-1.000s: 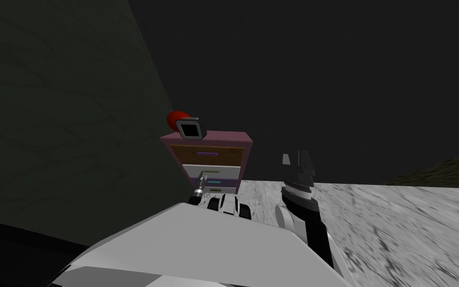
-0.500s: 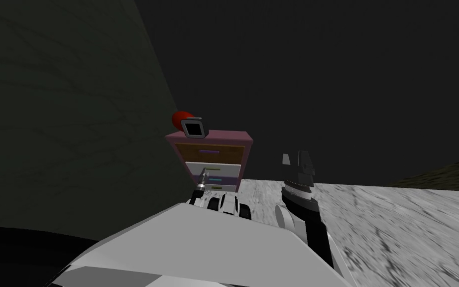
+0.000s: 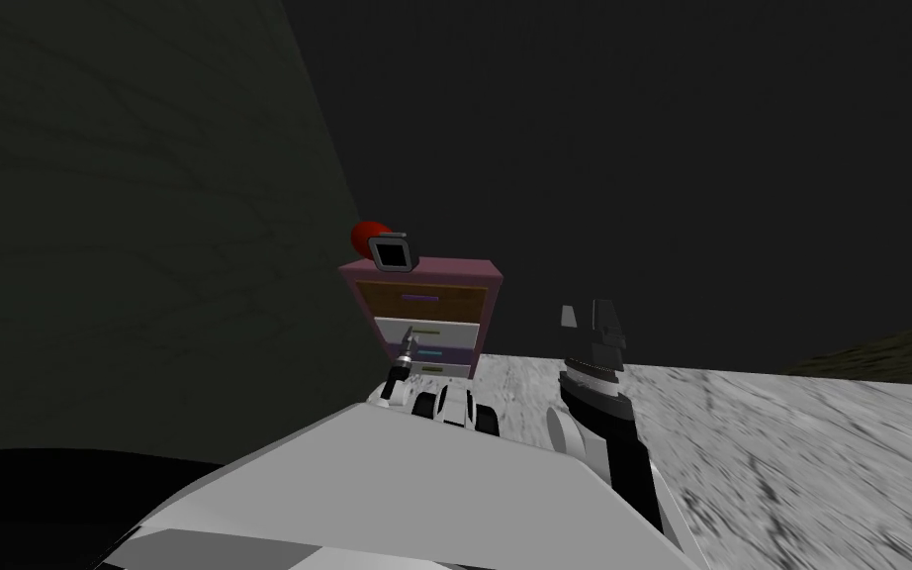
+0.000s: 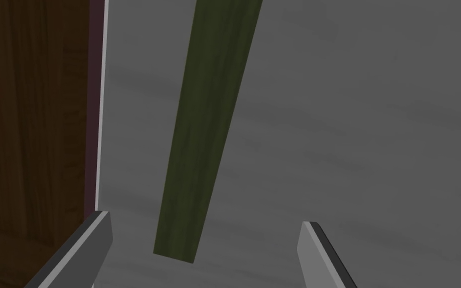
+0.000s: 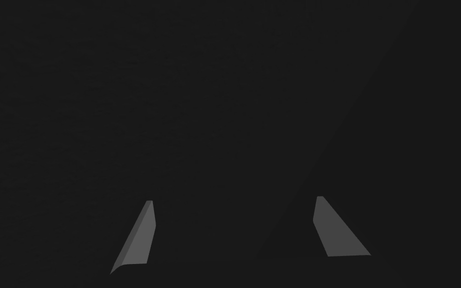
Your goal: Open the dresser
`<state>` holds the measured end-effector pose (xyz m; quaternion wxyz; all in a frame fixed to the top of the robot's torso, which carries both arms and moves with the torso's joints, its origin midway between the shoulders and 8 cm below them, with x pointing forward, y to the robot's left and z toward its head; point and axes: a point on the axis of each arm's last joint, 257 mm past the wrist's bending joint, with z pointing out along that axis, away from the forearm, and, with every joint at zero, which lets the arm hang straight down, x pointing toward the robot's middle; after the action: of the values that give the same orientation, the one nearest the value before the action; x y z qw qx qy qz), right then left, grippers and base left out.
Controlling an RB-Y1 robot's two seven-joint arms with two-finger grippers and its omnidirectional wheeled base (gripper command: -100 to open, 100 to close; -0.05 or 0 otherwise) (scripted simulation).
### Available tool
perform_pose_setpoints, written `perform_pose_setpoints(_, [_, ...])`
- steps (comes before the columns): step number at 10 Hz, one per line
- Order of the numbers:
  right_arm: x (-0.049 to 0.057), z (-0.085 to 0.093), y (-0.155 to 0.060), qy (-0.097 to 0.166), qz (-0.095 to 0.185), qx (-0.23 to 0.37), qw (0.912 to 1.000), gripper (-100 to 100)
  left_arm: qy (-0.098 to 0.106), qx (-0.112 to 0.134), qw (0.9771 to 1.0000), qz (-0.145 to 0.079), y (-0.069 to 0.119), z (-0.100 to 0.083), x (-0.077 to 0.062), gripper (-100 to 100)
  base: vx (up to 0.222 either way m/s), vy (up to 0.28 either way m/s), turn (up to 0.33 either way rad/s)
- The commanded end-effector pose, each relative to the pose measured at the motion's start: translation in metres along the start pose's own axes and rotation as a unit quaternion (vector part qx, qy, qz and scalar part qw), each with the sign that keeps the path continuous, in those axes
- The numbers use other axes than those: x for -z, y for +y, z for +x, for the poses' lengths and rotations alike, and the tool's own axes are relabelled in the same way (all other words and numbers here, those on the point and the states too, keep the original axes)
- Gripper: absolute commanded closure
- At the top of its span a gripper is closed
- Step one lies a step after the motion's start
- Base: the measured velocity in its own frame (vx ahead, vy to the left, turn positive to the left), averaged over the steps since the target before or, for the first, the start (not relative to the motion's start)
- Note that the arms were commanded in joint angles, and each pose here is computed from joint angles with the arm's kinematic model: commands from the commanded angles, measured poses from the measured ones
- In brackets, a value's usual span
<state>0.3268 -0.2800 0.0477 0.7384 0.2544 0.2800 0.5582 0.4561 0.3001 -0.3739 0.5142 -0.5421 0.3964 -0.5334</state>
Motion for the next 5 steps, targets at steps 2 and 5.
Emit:
perform_pose_setpoints(2, [0.000,0.000,0.000,0.000,0.000,0.000,1.0000,0,0.004,0.002,1.0000,-0.001,-0.002,0.008,-0.028,-100,-0.054,-0.004,0.031])
perform_pose_setpoints(5, [0.000,0.000,0.000,0.000,0.000,0.000,1.0000,0,0.007,0.003,1.0000,-0.001,-0.003,0.012,-0.033,-100,-0.026,0.002,0.005])
